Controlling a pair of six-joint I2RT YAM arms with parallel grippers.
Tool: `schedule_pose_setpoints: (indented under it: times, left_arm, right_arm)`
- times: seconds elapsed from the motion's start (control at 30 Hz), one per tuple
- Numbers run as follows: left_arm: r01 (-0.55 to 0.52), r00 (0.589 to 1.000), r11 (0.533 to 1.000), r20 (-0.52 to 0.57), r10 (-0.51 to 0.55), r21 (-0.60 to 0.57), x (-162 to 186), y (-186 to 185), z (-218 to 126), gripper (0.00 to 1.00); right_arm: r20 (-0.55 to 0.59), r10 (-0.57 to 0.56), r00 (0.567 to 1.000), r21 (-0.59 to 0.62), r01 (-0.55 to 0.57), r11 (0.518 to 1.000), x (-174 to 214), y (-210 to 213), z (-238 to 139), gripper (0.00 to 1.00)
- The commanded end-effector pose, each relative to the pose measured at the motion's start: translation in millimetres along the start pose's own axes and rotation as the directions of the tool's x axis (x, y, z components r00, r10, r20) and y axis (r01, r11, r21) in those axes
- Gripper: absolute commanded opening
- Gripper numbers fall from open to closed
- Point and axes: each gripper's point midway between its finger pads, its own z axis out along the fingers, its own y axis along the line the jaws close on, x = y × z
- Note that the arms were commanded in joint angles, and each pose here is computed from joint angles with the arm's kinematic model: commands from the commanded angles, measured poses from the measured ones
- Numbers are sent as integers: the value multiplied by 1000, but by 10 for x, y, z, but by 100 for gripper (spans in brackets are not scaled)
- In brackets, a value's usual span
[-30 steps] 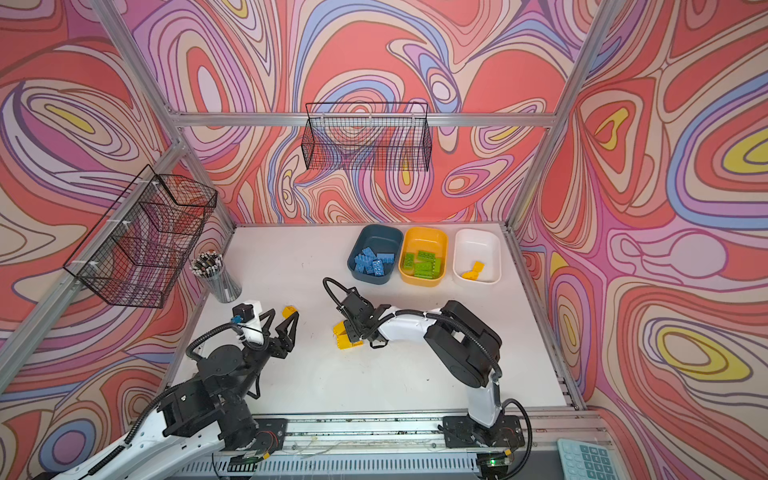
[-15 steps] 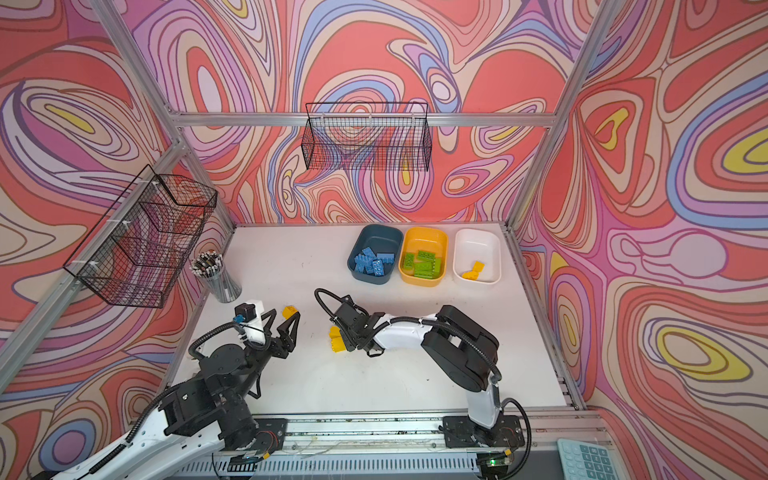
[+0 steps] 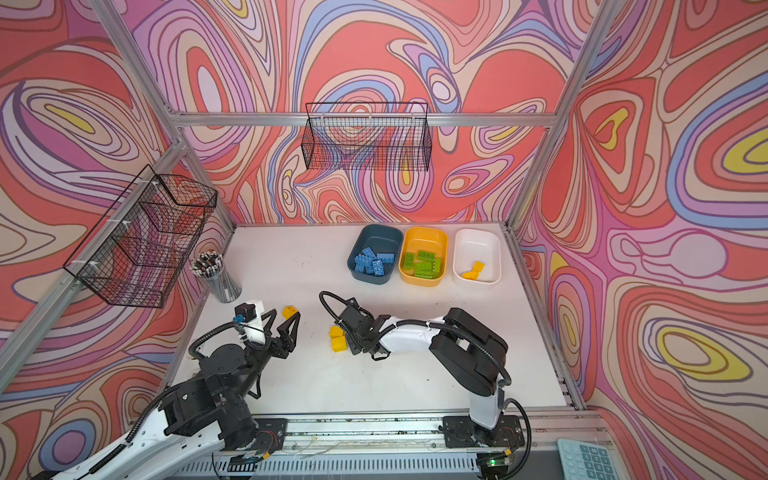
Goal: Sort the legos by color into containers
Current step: 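Lower the right gripper and grasp a small yellow 2x2 brick, then carry the yellow 2x2 brick with the right gripper into the white bin and release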
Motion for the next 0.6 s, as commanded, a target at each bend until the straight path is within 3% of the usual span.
schedule_pose_setpoints:
  times: [0.0,0.3,0.57]
  left_arm:
    - [16,1000,1000,2,-16,4,-18,2,-16,68]
    - [24,1000,1000,1,-24,13,-36,-8,-36,68]
    - [50,999,998,-8,-50,23,-56,4,-94,68]
  right_arm:
    - [8,4,1000,-7,-4,1000,37,16,-138,58]
    - [2,27,1000,12,-27,1000,121,-55,-152,42]
    - [48,40,998,15,-41,999,-79,-63,-339,37]
